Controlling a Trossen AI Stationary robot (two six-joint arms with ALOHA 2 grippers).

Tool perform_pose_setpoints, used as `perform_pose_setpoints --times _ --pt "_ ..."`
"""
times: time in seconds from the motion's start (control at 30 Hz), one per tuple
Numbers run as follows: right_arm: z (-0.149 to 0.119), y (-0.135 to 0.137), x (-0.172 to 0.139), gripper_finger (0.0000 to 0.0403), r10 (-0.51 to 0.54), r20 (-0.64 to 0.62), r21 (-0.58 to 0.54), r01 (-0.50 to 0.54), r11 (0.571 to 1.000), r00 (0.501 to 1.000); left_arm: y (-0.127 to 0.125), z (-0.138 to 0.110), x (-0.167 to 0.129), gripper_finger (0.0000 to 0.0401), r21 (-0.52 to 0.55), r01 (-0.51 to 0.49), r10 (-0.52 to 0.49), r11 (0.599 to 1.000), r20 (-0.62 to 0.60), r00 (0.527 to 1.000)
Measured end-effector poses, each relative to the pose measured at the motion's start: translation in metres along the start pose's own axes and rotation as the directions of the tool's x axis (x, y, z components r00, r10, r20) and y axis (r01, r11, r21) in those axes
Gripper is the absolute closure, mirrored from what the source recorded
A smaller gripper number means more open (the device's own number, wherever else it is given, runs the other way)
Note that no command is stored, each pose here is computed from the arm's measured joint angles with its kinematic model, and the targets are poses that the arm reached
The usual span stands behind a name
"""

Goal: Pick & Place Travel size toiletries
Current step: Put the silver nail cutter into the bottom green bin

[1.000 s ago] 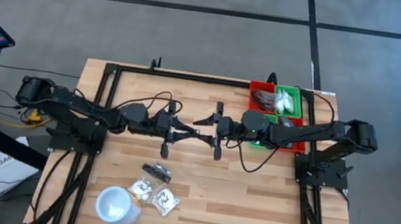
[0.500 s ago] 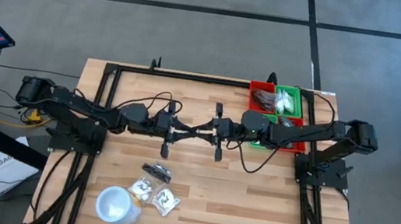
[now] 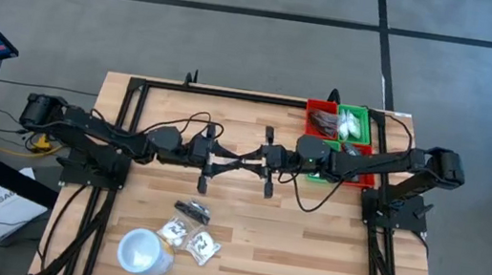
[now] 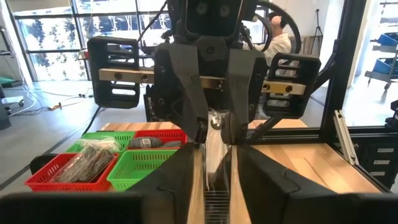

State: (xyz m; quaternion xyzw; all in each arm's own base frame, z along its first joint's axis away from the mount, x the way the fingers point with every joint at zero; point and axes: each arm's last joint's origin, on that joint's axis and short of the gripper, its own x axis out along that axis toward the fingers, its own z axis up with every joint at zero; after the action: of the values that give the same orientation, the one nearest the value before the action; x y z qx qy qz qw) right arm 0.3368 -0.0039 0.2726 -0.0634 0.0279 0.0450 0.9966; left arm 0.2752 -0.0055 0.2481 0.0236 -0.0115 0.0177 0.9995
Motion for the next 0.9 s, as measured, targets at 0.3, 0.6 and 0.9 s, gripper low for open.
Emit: perform_pose_setpoints --times 0.3,0.6,0.9 --pt "0.004 -0.004 -0.014 0.0358 -0.003 -0.098 0.025 0.006 1.000 0.995 0.000 -0.005 0.000 0.0240 0.004 0.001 -0.001 1.000 -0.058 0.998" --pt "0.013 -0.002 -0.047 0.0358 -0.042 -0.277 0.071 0.064 0.995 0.960 -0.002 -0.017 -0.001 0.0237 0.011 -0.007 0.008 1.000 -0.177 0.984" --pt "0.004 -0.004 -0.077 0.0358 -0.197 -0.519 0.112 0.295 0.949 0.832 -0.004 -0.024 -0.003 0.0238 -0.014 -0.001 -0.003 1.000 -0.255 0.967"
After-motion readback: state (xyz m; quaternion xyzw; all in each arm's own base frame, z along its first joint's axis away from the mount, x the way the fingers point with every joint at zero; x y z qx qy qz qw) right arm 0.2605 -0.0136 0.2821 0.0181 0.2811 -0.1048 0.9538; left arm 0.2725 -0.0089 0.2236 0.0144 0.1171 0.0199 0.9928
